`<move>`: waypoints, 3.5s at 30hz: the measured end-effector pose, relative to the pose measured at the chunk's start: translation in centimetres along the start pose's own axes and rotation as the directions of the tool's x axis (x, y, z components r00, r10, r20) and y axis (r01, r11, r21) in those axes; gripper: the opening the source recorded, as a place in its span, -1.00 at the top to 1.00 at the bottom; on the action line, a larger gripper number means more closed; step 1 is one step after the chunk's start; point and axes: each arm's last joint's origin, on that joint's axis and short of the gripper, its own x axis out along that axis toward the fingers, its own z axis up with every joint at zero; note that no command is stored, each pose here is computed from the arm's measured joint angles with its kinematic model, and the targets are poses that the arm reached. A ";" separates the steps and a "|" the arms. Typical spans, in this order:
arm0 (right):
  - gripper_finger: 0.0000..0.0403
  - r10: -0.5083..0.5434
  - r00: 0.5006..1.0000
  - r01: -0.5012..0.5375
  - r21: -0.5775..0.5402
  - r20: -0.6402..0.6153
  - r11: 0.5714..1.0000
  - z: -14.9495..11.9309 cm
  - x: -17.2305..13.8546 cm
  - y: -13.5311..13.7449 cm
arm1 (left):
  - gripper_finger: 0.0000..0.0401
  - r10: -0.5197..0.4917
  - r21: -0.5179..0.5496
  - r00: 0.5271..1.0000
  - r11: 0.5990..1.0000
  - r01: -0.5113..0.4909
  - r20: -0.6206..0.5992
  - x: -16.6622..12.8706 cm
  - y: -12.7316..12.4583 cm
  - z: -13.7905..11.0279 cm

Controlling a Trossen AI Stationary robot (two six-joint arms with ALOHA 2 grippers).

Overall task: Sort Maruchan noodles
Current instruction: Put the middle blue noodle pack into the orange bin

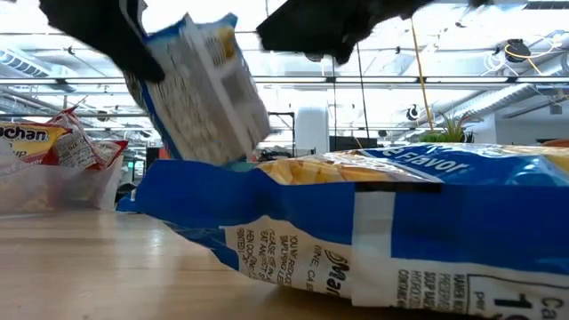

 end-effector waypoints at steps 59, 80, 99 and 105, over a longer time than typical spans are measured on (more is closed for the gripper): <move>-0.55 0.011 0.999 -0.013 0.042 0.040 0.999 0.9 -1.1 3.6 | 0.52 -0.109 0.038 0.980 0.994 0.104 0.166 -3.3 0.3 1.4; -0.53 0.030 0.992 0.010 0.319 -0.120 0.948 -1.5 2.5 2.3 | 0.52 -0.081 -0.071 0.995 0.995 0.077 -0.060 -2.0 1.9 -0.2; -0.32 0.104 0.852 0.154 0.436 -0.512 0.887 -3.9 11.1 2.6 | 0.52 -0.086 -0.064 0.983 0.995 0.077 -0.160 0.0 2.7 -1.6; -0.31 0.145 0.869 0.094 0.446 -0.472 0.890 -5.5 13.1 2.4 | 0.52 -0.093 -0.064 0.982 0.994 0.084 -0.162 0.0 2.7 -1.6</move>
